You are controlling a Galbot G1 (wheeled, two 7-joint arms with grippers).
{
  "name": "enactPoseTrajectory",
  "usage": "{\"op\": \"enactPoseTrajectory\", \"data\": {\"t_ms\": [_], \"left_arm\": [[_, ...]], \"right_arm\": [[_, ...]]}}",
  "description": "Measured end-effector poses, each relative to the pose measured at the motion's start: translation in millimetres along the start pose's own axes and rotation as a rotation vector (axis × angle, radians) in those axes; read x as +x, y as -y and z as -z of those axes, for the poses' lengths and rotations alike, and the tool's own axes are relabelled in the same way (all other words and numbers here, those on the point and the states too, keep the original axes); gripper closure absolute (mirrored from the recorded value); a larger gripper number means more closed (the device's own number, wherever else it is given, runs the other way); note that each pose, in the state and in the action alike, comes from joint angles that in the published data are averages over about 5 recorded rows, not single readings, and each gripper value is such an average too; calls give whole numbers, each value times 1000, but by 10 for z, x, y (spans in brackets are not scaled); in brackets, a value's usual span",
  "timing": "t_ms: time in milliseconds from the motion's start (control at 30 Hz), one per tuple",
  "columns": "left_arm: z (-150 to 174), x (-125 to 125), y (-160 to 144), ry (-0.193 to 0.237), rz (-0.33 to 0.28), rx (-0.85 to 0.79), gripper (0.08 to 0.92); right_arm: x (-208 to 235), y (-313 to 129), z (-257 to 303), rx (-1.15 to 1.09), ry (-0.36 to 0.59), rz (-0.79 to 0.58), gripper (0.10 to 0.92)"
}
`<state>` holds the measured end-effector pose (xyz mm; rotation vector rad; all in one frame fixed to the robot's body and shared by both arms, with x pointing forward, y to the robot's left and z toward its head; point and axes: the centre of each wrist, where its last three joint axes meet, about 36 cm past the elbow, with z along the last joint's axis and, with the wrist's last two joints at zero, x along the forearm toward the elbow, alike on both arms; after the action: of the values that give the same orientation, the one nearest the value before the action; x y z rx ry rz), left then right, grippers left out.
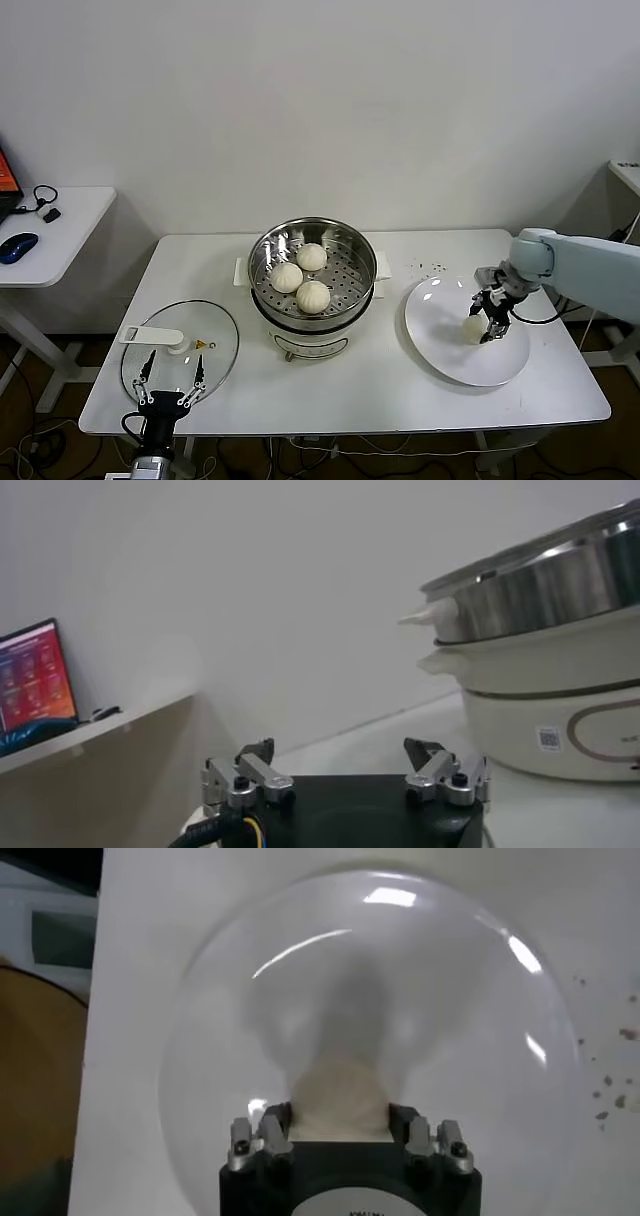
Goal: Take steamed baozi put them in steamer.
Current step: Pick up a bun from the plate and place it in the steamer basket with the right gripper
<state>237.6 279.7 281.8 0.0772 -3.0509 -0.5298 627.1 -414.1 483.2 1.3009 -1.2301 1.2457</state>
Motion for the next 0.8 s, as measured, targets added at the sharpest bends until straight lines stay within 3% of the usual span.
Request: {"op": "enactPoseTrajectory", "data": {"t_ms": [400, 800], "left_arm": [[64, -21, 28, 18, -7, 8, 177], [79, 16, 66, 16, -22, 9, 177]], "right_arm": [[997, 188, 538, 49, 38, -39, 386], [2051, 297, 1447, 99, 112, -102, 380]]}}
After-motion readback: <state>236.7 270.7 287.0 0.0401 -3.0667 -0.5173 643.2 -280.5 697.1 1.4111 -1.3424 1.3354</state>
